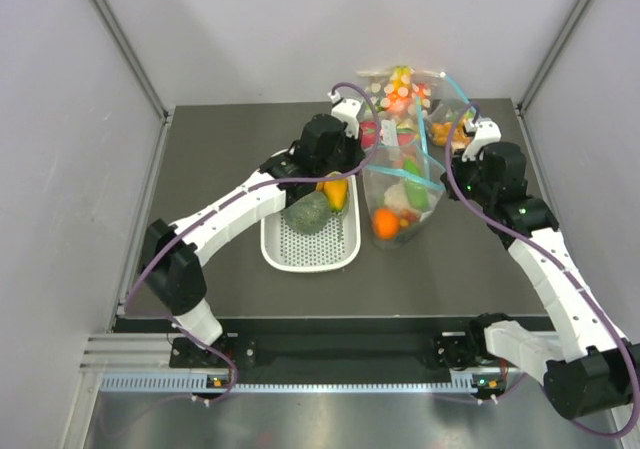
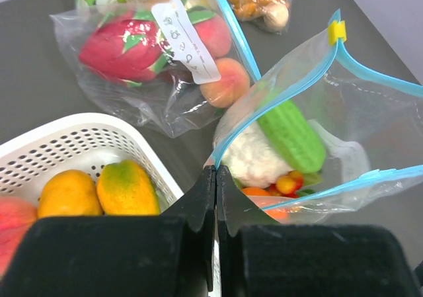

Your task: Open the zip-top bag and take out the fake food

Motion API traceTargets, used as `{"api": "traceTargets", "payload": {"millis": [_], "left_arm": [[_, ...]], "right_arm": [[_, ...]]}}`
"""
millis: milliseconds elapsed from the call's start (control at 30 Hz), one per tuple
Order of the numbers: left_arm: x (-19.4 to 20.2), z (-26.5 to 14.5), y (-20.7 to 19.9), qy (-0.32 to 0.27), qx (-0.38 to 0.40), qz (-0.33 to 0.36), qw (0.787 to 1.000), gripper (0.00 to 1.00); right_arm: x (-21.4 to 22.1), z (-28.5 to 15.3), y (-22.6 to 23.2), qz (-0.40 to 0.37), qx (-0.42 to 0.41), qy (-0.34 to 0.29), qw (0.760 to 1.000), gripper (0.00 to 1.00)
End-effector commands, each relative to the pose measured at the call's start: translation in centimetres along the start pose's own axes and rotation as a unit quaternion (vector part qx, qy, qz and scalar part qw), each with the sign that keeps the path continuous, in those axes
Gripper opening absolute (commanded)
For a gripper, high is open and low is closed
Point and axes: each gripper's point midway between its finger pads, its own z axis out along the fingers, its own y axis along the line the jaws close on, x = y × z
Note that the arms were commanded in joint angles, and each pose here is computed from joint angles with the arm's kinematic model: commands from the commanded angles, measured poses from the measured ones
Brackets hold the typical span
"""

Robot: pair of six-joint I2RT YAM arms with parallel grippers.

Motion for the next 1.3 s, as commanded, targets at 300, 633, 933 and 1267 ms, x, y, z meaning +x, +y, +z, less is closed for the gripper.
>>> {"api": "traceTargets", "payload": {"millis": [300, 633, 933, 1267], "left_arm": [[-1.8, -2.5, -0.2, -0.029, 0.015, 0.032, 0.999, 0.2], [-9.6, -5.0, -5.0, -0.136, 0.029, 0.071, 0.988, 0.6], [-8.5, -4.1, -12.8, -0.118, 0.131, 0.096, 0.98, 0.39], [-0.4, 2.7, -11.1, 0.011, 0.074, 0.066, 0.995, 0.36]], "right_arm": [[-1.9, -0.3, 2.0, 0.003, -0.048, -0.031, 0.998, 0.0], [-1.3, 0.2, 2.8, 0.01, -0.07, -0.027, 0.997, 0.0], [-0.9, 0.6, 2.8, 0.012, -0.071, -0.021, 0.997, 0.0], [-0.6, 0.6, 3.1, 0.011, -0.081, -0.021, 0.996, 0.0]]}}
